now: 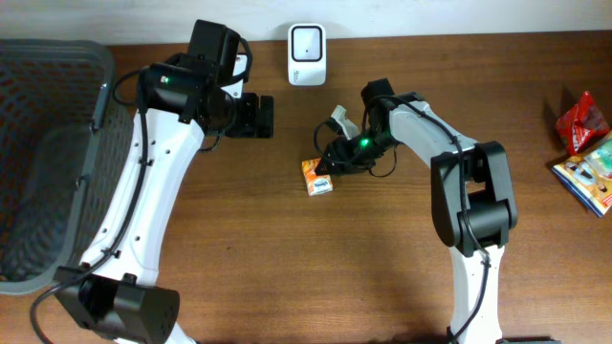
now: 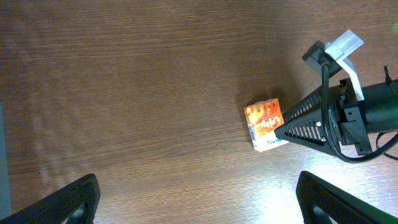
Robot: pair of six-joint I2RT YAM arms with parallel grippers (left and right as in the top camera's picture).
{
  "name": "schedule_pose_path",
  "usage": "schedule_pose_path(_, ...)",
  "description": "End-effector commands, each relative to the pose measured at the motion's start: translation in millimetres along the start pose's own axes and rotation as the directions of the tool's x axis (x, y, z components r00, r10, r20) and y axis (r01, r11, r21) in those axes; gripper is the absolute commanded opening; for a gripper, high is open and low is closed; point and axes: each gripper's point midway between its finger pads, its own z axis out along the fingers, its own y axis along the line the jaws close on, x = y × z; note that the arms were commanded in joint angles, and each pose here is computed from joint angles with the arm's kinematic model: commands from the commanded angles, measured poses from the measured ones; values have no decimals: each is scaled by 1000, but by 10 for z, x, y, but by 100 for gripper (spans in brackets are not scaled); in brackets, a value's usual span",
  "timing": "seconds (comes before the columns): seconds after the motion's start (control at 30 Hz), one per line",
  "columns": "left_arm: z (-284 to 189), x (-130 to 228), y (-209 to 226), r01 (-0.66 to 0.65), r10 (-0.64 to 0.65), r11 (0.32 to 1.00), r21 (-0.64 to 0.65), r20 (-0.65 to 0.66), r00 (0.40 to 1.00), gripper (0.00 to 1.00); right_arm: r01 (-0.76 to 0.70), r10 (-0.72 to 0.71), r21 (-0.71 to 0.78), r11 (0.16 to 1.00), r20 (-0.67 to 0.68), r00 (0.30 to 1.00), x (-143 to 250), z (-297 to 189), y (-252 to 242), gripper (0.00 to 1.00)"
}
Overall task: Scan the item barcode
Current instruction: 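Reach the right gripper to the orange tissue pack and grasp it, then lift the orange pack with the right gripper up to the scanner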
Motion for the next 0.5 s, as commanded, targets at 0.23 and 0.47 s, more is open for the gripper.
schedule_pose_path(0.23, -30, -17, 12, 8, -8, 1000, -3, 11, 1000, 99, -116, 121, 152, 982, -23, 992, 137, 323, -266, 23)
schedule_pose_path(0.47, -28, -18, 15, 8, -8, 1000, -3, 10, 1000, 99, -154, 218, -358, 921, 145, 965, -296, -680, 68, 4)
